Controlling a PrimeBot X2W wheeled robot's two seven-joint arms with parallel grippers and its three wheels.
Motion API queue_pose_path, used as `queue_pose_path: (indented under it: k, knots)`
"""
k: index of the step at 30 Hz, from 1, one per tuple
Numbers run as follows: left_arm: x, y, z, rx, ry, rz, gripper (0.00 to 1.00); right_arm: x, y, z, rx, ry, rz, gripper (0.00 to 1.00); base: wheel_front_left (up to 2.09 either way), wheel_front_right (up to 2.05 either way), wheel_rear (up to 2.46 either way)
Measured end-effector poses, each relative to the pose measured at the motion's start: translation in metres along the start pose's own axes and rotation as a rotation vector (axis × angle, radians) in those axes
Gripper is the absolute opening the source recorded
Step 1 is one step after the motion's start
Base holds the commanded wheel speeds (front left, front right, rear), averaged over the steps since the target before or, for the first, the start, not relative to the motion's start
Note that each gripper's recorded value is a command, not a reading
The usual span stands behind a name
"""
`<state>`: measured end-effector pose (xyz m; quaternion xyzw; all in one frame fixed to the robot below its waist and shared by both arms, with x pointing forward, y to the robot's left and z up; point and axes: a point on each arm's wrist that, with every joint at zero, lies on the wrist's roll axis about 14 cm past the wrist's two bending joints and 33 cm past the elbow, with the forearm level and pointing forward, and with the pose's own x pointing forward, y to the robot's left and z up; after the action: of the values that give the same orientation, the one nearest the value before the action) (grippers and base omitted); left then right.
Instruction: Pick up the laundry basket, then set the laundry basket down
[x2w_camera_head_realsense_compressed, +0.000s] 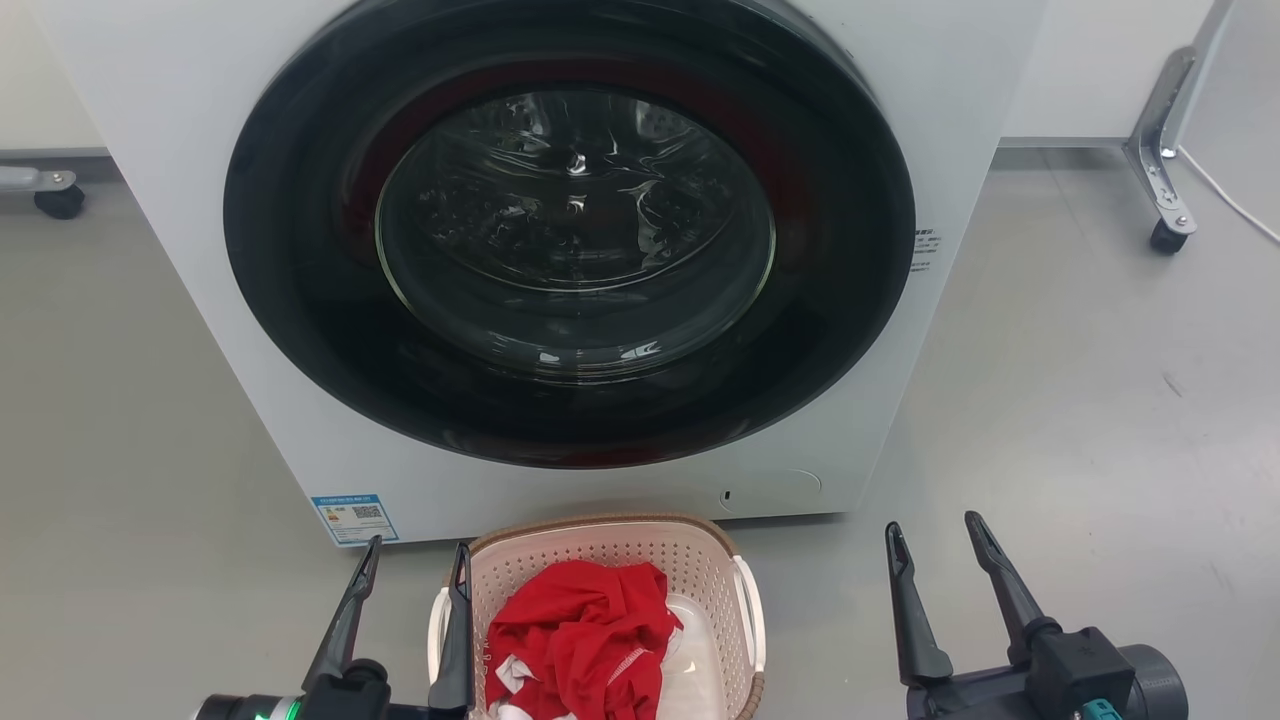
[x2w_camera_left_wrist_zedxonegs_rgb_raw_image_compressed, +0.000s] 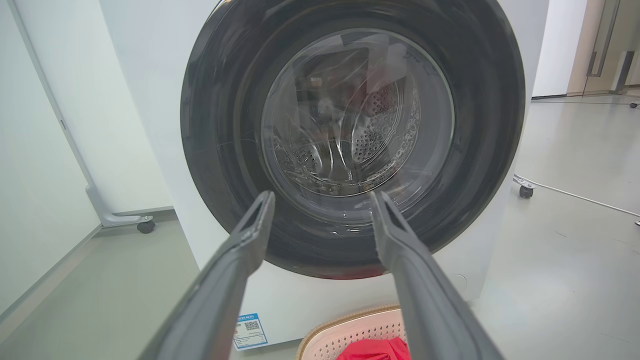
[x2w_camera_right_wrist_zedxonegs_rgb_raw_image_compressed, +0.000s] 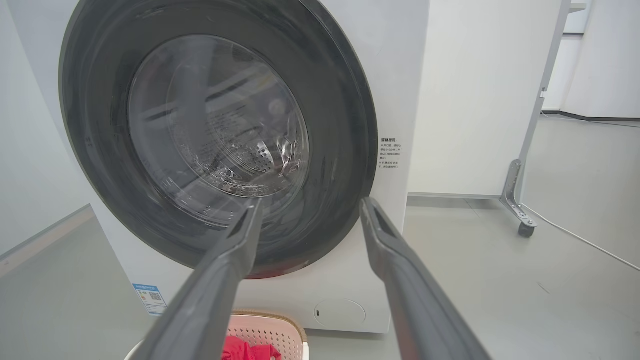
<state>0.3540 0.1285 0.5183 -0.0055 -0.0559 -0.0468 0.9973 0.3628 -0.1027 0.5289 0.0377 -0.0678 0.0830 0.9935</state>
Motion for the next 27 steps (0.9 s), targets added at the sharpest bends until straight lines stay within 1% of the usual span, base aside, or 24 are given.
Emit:
queue_pose_path:
  k: [27]
  knots:
    - [0.0023,0.0004,-0.0079,-0.011,0.024,0.007,1.00,0.0036,-0.0057,-0.0035,-0.003,0.007,-0.015,1.00,0.00,0.00,0.00]
